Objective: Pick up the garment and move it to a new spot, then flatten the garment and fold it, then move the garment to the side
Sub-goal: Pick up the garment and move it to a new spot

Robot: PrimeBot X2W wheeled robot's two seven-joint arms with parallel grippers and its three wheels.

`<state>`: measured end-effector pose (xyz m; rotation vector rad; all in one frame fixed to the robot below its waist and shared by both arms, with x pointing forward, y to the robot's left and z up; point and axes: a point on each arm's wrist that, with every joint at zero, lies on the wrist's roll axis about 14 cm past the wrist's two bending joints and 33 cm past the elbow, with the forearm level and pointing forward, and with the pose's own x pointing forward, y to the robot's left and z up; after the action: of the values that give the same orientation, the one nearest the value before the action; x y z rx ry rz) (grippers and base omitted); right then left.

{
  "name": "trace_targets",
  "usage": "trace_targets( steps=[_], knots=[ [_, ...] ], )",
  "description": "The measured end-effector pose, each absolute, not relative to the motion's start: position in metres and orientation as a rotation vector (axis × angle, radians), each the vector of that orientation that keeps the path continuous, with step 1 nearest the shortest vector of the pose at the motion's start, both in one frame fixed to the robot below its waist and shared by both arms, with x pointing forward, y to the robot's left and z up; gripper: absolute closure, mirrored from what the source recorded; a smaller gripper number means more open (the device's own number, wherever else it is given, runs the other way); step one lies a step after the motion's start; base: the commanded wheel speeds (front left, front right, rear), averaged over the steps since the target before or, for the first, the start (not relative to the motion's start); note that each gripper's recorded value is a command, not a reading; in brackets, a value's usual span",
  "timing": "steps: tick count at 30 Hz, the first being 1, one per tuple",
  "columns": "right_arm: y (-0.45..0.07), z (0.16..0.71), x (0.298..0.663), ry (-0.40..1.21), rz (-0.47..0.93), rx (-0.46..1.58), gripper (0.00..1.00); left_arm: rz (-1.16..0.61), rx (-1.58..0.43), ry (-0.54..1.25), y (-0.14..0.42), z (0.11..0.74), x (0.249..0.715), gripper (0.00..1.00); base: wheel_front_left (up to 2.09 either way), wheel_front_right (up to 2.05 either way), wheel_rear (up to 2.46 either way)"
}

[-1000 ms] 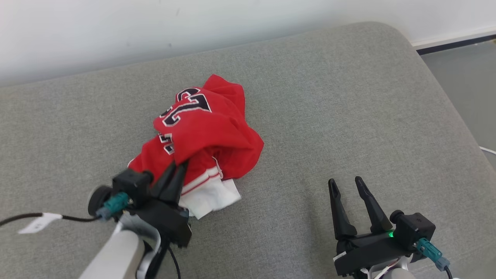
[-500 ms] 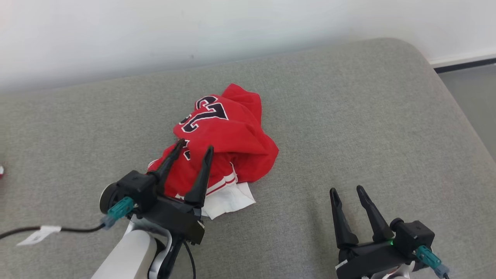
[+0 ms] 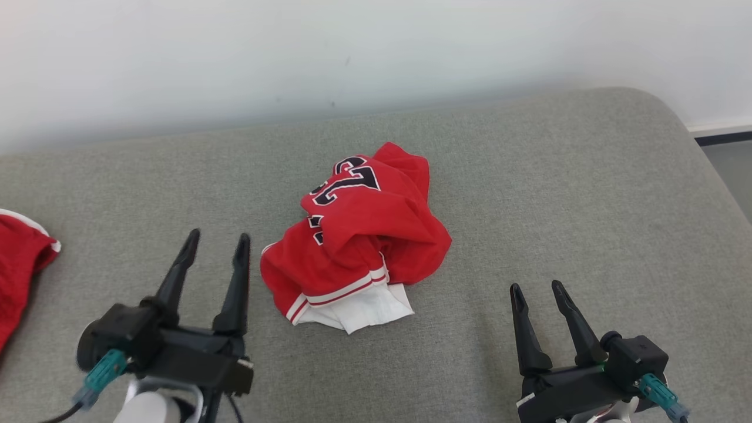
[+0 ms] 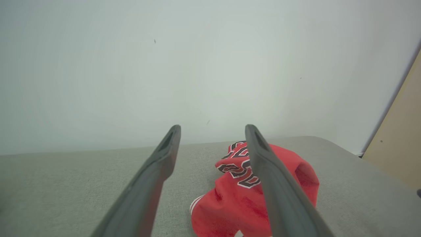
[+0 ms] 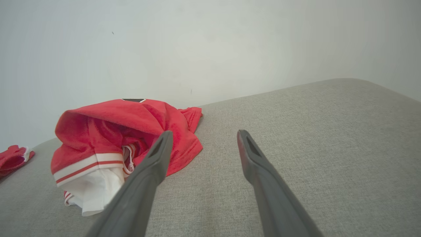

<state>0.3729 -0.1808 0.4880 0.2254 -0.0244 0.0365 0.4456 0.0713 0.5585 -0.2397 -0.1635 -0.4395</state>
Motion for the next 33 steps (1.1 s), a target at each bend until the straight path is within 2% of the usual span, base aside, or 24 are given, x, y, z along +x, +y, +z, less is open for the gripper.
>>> trace_targets(
  steps=[18,33],
  knots=[
    [-0.167,0.500,0.364,-0.059,0.082,0.206,0.00,-0.098,-0.166,-0.188,0.175,0.544,0.387,0.00,0.00,0.00,0.00],
    [-0.163,0.499,0.357,-0.056,0.095,0.186,0.00,-0.020,-0.085,-0.139,0.199,0.523,0.358,0.00,0.00,0.00,0.00]
  ],
)
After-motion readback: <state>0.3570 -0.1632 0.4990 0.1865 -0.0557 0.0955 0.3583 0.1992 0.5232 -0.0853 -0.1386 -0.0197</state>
